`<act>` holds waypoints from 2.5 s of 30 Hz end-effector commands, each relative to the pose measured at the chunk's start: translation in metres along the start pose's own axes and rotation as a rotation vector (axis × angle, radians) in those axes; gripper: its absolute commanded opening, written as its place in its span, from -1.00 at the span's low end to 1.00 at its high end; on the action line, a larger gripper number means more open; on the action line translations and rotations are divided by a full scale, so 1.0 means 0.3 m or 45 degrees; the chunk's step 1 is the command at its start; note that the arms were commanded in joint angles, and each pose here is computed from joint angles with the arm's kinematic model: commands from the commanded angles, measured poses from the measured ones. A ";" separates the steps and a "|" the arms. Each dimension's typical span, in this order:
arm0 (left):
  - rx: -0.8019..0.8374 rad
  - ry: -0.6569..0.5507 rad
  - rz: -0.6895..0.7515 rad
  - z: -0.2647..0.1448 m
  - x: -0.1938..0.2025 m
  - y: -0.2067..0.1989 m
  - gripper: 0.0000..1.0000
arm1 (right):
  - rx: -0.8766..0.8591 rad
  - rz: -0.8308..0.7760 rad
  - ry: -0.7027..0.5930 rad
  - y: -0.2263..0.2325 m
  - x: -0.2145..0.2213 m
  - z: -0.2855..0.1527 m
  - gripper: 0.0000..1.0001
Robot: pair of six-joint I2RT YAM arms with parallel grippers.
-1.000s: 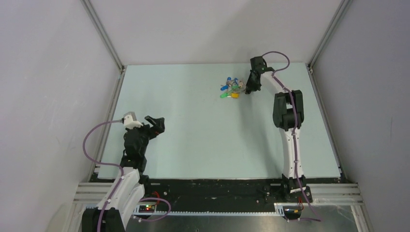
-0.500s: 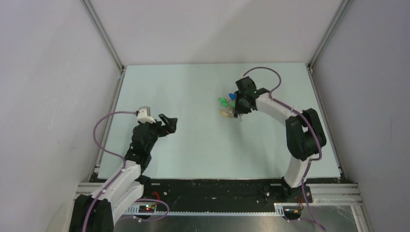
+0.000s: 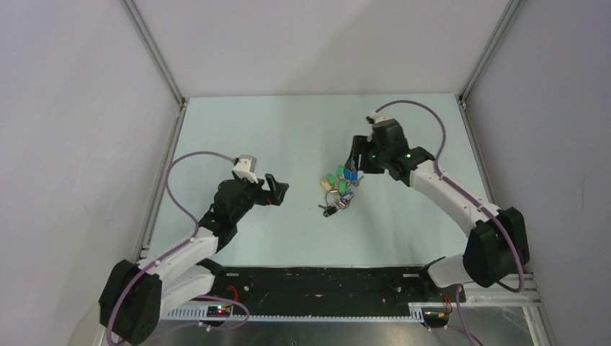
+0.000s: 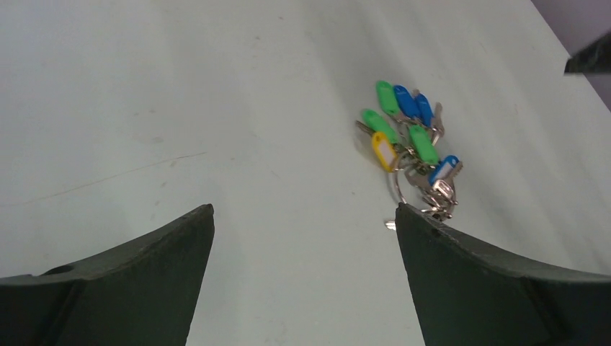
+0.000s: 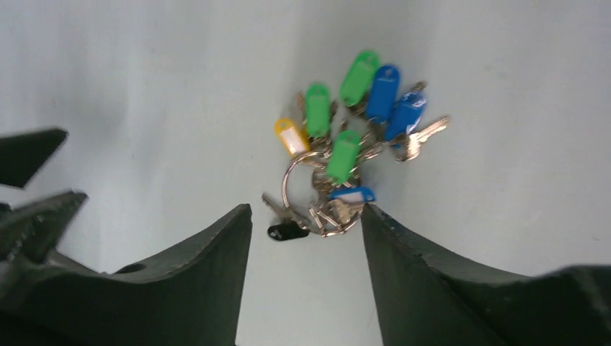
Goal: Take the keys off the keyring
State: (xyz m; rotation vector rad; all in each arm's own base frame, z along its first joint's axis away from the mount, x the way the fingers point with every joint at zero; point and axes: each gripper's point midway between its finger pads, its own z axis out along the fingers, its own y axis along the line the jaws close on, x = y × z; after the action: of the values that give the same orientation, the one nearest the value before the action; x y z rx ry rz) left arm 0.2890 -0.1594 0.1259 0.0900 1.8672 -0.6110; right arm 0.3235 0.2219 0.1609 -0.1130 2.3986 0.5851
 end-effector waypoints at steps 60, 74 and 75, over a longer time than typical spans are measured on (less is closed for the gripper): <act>0.043 0.531 0.452 0.277 0.160 -0.310 -0.99 | -0.008 0.016 -0.145 -0.103 0.150 -0.045 0.08; 0.146 0.348 0.500 0.207 0.057 -0.345 -1.00 | -0.432 -0.279 -0.176 0.116 0.159 0.023 0.24; 0.132 0.350 0.502 0.209 0.060 -0.338 -0.99 | -0.407 -0.286 -0.208 0.113 0.139 0.032 0.24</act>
State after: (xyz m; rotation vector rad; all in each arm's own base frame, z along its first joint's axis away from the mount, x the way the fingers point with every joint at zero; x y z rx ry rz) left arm 0.2943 -0.2776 0.1125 0.6195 2.0890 -0.4356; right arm 0.2737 0.2360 0.1166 -0.3098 2.2715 0.8169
